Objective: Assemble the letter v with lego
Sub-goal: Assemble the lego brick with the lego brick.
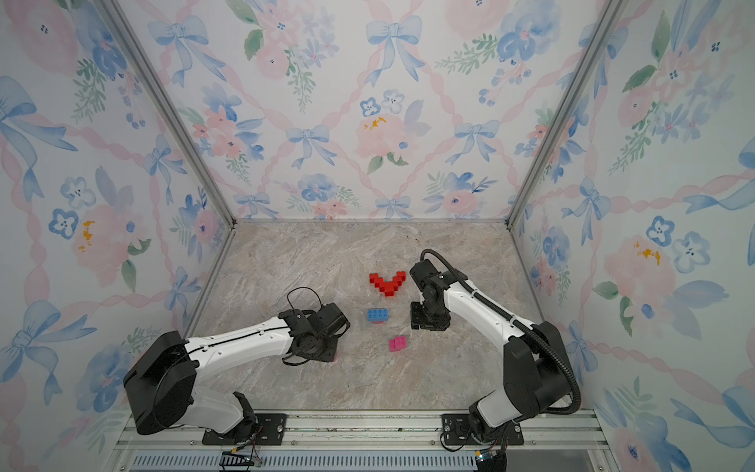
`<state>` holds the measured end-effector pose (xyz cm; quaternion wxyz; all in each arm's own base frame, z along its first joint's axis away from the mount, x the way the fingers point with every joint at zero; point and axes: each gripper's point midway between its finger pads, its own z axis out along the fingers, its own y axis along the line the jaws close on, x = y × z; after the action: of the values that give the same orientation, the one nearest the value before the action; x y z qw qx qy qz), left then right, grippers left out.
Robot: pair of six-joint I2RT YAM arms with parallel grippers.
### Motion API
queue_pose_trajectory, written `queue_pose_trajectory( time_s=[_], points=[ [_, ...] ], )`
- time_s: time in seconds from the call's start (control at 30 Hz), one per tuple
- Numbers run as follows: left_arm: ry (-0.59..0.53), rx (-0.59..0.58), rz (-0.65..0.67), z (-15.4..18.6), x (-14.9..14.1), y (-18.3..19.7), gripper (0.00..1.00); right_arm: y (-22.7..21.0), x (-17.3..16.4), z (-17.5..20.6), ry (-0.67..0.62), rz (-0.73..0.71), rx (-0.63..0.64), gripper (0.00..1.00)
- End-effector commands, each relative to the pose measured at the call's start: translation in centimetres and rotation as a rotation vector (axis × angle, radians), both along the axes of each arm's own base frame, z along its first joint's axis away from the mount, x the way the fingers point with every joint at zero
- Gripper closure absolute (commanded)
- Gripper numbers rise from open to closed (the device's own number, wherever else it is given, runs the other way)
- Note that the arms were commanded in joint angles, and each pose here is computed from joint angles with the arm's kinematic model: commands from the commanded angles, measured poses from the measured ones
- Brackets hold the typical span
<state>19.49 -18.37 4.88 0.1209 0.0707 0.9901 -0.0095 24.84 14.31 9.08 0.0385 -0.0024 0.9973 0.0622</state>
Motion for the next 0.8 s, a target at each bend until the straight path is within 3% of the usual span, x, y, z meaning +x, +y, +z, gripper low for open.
queue_pose_trajectory(
  time_s=[0.0,0.53,0.77],
  points=[
    [0.005,0.015,-0.004,0.2,-0.4,1.0,1.0,-0.5,-0.7,0.4,0.008,0.009,-0.001,0.48],
    [0.115,0.072,0.015,-3.1,-2.3,1.3,1.0,0.0,-0.4,0.4,-0.001,0.024,0.005,0.47],
    [0.131,0.003,0.024,-2.4,-2.4,-1.5,0.98,0.6,0.2,0.6,-0.018,0.061,0.02,0.45]
  ],
)
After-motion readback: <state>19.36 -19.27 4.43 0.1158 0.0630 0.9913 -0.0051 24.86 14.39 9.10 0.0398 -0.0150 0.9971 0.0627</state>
